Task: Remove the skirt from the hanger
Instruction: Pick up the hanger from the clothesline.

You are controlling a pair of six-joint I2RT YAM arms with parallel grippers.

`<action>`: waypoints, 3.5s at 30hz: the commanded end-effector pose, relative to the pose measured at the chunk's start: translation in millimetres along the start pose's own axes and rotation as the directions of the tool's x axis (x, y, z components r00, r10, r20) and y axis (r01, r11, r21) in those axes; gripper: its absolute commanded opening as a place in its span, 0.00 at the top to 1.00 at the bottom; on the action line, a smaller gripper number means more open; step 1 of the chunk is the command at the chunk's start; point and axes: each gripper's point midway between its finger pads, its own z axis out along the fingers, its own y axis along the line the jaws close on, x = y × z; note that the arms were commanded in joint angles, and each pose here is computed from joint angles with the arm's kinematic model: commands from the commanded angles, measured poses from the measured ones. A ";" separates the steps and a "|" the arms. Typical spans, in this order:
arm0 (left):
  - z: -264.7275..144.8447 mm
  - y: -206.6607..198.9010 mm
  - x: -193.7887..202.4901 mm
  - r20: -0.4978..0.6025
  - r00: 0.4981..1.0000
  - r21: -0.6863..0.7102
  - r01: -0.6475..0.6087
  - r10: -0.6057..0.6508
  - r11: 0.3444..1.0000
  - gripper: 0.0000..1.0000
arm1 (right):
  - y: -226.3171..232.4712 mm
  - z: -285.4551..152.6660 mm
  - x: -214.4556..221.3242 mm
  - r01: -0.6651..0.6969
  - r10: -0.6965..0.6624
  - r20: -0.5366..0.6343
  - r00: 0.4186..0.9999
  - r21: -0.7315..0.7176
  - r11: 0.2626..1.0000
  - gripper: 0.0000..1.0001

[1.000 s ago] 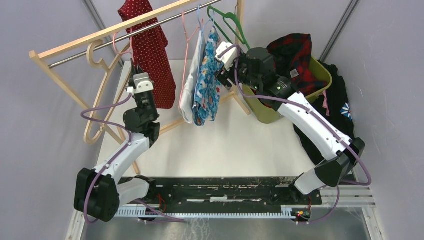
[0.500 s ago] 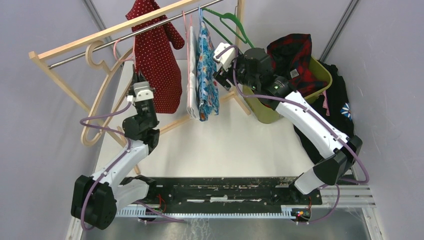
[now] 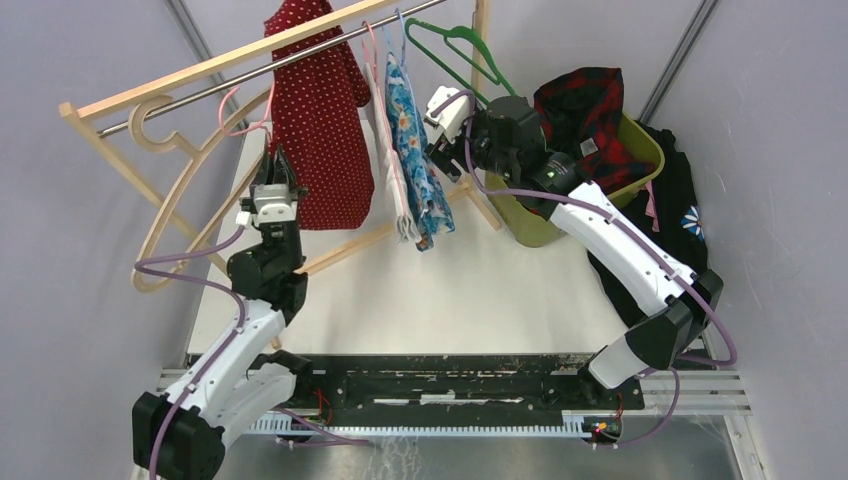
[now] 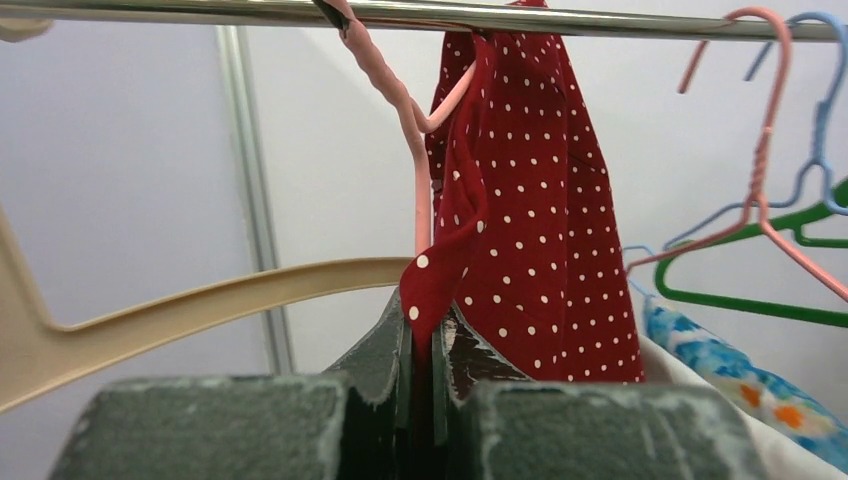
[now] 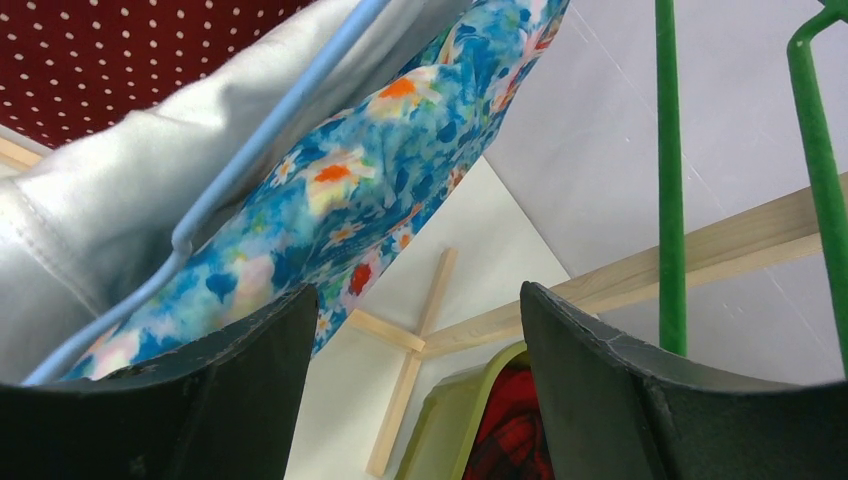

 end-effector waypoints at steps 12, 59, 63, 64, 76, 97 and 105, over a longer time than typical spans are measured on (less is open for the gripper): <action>-36.0 -39.3 54.7 -0.227 0.974 0.202 0.039 0.008 0.979 0.97 | -9.9 -8.9 -16.0 0.007 -0.008 0.041 0.999 0.034 0.999 0.20; -66.1 23.2 -40.9 -0.212 0.969 0.253 -0.069 0.124 0.965 0.97 | 48.6 26.5 68.2 -0.226 0.204 -0.205 0.957 -0.091 0.970 0.96; -59.2 19.3 -41.1 -0.212 0.968 0.268 -0.076 0.135 0.961 0.97 | 76.0 25.5 96.4 -0.278 0.228 -0.287 0.930 -0.148 0.949 0.99; -57.6 18.0 -40.4 -0.213 0.967 0.271 -0.078 0.139 0.959 0.97 | 84.1 25.7 104.0 -0.294 0.235 -0.304 0.923 -0.165 0.941 0.99; -46.8 24.6 -41.9 -0.217 0.963 0.233 -0.105 0.157 0.967 0.97 | 153.3 63.0 170.3 -0.505 0.340 -0.482 0.807 -0.266 0.821 0.99; -35.5 19.5 -34.4 -0.217 0.953 0.248 -0.155 0.211 0.956 0.97 | 166.1 163.9 211.4 -0.627 0.455 -0.525 0.719 -0.209 0.750 0.99; -34.4 18.6 -25.9 -0.240 0.945 0.242 -0.161 0.220 0.957 0.97 | 150.6 188.3 224.4 -0.650 0.502 -0.511 0.698 -0.158 0.743 0.99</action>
